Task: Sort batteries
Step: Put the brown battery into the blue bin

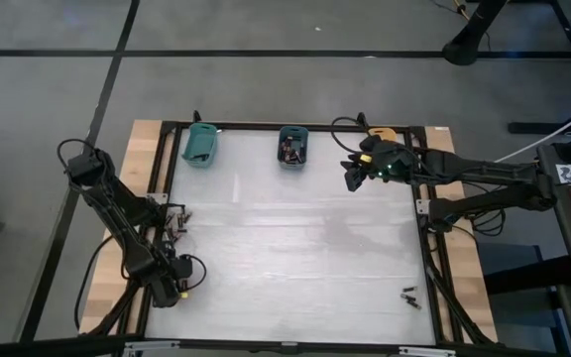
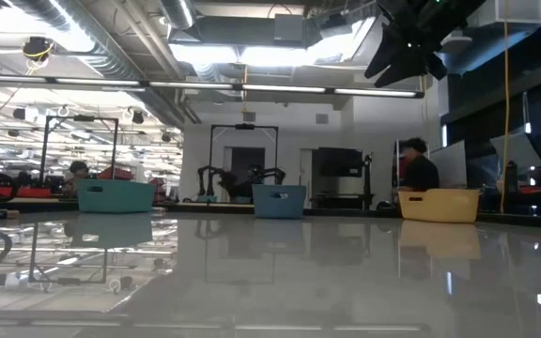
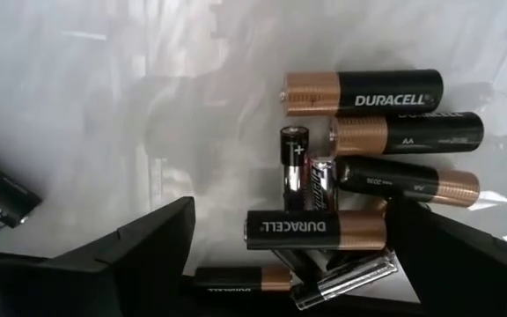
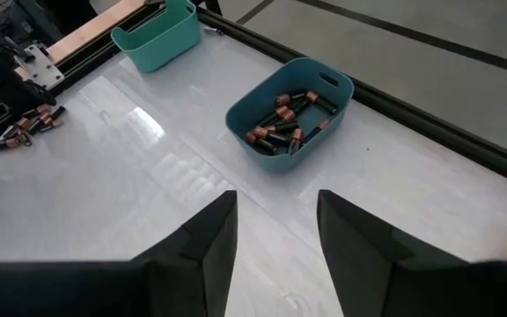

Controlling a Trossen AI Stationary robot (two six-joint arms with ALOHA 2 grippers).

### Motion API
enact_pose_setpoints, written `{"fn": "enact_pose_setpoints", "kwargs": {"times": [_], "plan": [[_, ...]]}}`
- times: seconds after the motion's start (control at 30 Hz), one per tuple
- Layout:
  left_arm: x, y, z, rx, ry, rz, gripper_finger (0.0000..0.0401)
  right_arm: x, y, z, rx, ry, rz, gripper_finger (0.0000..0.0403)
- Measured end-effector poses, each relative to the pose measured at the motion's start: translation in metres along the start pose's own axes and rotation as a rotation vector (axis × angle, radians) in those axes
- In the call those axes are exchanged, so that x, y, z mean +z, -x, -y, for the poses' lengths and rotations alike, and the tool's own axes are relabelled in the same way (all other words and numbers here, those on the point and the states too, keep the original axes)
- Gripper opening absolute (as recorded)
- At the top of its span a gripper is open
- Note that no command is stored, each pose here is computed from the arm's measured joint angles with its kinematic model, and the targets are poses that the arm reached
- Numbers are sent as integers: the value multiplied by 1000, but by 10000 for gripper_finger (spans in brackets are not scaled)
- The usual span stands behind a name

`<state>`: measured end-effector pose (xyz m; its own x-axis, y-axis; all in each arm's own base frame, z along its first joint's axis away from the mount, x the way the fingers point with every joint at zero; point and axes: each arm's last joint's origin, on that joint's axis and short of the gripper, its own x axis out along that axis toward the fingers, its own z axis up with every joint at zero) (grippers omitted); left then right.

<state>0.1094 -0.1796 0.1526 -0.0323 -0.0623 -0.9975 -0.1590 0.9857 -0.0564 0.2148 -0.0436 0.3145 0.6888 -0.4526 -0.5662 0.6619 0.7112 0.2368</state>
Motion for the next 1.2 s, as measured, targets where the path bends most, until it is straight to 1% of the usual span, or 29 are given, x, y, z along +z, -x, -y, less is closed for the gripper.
{"fn": "enact_pose_setpoints", "kwargs": {"times": [0.17, 0.6, 0.77, 0.93, 1.03, 1.13, 1.2], "plan": [[0, 0, 0, -1, -5, 0, 351, 0, 0, 0, 0, -1, 0, 159], [0, 0, 0, -6, 3, -13, 251, 0, 0, 0, 0, -2, 0, 159], [0, 2, 1, -11, 27, -15, 223, 0, 0, 0, -1, -2, 0, 159], [3, 11, 8, -43, 10, -8, 221, 0, 0, 0, 0, -2, 0, 159], [6, 24, 10, -82, -17, -1, 225, 0, 0, 0, 0, -2, 1, 159], [9, 41, 5, -73, -20, 2, 223, 0, 0, 0, 0, -2, 1, 159], [12, 55, 0, -66, -14, 37, 220, 0, 0, 0, -4, -2, 4, 159]]}}
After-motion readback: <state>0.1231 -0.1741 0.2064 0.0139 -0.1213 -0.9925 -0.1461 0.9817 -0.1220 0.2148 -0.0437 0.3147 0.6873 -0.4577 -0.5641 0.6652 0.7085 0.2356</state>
